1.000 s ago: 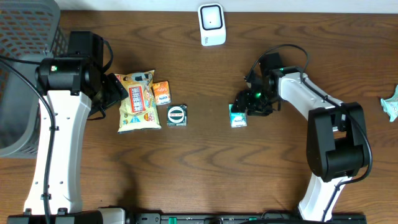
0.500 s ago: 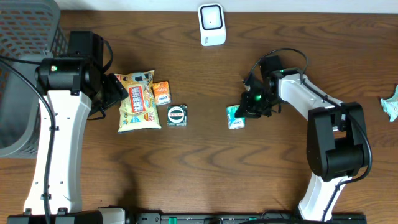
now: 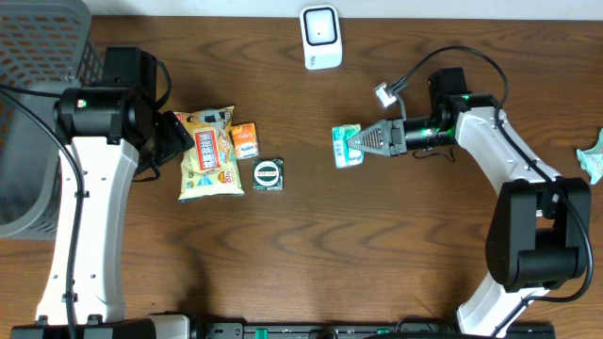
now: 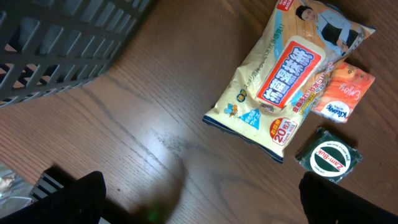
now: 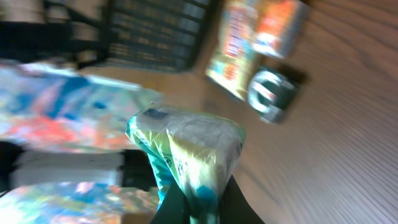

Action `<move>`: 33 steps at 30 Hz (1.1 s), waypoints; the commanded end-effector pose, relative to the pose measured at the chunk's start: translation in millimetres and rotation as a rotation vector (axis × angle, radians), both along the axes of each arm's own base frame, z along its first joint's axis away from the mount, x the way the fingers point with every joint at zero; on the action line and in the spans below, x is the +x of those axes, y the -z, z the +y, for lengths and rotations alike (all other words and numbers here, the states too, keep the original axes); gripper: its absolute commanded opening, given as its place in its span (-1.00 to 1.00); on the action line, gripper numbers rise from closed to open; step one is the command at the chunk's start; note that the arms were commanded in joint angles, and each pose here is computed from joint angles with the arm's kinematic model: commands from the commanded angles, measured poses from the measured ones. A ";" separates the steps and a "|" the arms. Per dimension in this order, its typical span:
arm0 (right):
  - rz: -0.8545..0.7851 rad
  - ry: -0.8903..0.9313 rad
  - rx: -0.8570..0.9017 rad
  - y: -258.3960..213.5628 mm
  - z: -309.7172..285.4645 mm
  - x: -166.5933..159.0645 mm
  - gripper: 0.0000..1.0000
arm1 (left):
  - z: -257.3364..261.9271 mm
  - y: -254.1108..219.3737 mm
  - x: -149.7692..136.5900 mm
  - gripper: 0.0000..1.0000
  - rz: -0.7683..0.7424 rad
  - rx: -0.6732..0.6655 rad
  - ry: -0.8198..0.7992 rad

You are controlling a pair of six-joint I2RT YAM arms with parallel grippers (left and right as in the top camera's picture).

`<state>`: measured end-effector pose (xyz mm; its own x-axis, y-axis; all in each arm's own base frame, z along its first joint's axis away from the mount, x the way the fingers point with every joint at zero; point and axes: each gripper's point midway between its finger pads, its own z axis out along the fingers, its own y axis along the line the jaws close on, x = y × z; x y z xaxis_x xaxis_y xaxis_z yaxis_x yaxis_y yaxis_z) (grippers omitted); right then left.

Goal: Scan the item barcode
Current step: 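Lower the right gripper onto the green Kleenex pack and grasp it, then lift the tissue pack up under the scanner with the right gripper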

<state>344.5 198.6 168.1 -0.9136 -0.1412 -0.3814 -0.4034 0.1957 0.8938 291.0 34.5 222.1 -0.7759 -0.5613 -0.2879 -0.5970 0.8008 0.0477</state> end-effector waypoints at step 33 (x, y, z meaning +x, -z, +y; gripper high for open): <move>-0.087 0.322 -1.123 100.5 -55.7 42.4 -0.98 | 2.5 -0.1 -1.2 0.96 0.003 0.008 -0.010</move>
